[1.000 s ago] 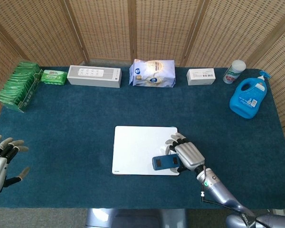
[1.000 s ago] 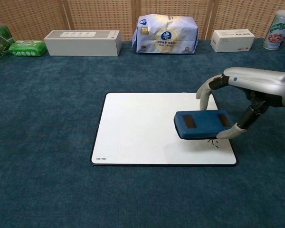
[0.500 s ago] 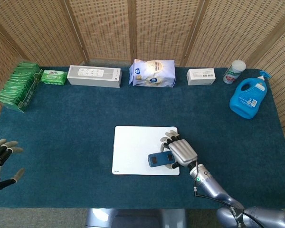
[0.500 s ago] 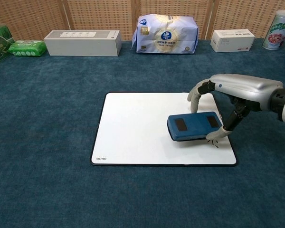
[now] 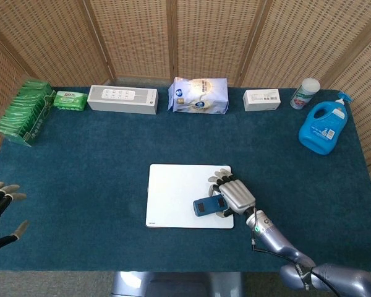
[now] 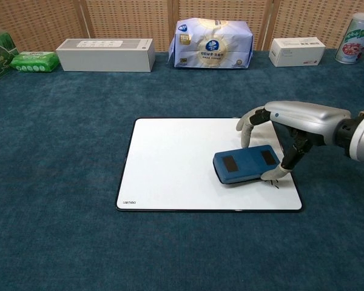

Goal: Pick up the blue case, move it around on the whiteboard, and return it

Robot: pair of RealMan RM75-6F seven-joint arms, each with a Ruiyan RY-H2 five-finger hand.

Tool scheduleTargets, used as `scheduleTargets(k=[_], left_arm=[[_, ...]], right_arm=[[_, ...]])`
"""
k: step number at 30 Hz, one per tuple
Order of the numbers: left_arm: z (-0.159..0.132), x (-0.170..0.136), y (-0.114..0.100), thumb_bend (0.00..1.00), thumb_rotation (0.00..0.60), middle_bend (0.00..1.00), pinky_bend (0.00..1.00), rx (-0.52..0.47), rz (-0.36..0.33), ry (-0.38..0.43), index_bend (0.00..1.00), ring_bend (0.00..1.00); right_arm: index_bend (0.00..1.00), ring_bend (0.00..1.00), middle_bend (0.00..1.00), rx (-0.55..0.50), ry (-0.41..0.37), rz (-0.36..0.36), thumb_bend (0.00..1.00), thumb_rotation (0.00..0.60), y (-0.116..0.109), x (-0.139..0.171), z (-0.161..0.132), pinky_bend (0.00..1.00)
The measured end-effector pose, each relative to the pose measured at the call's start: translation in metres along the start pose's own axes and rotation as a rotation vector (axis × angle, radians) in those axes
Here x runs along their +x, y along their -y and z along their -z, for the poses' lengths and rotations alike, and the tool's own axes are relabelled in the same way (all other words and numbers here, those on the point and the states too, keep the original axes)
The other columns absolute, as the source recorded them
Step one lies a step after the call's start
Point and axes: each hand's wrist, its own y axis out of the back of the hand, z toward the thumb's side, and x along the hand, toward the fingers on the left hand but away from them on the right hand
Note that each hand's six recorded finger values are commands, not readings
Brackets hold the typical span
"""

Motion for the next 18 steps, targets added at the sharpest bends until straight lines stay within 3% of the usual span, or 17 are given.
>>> scheduleTargets(k=[8,18], left_arm=[[0.001,-0.002,-0.001,0.32,0.6,0.27,0.04,0.0,-0.003,-0.003,0.34,0.17],[-0.005,0.003,-0.002,0.32,0.6,0.27,0.04,-0.005,-0.008,0.024,0.34,0.17]], right_arm=[[0.74,0.0,0.2,-0.001,0.008,-0.022,0.16,0.6,0.005,0.0,0.006,0.0],[0.75,0.0,0.2,-0.007,0.04,-0.036,0.16,0.6,0.011,0.022,0.017,0.0]])
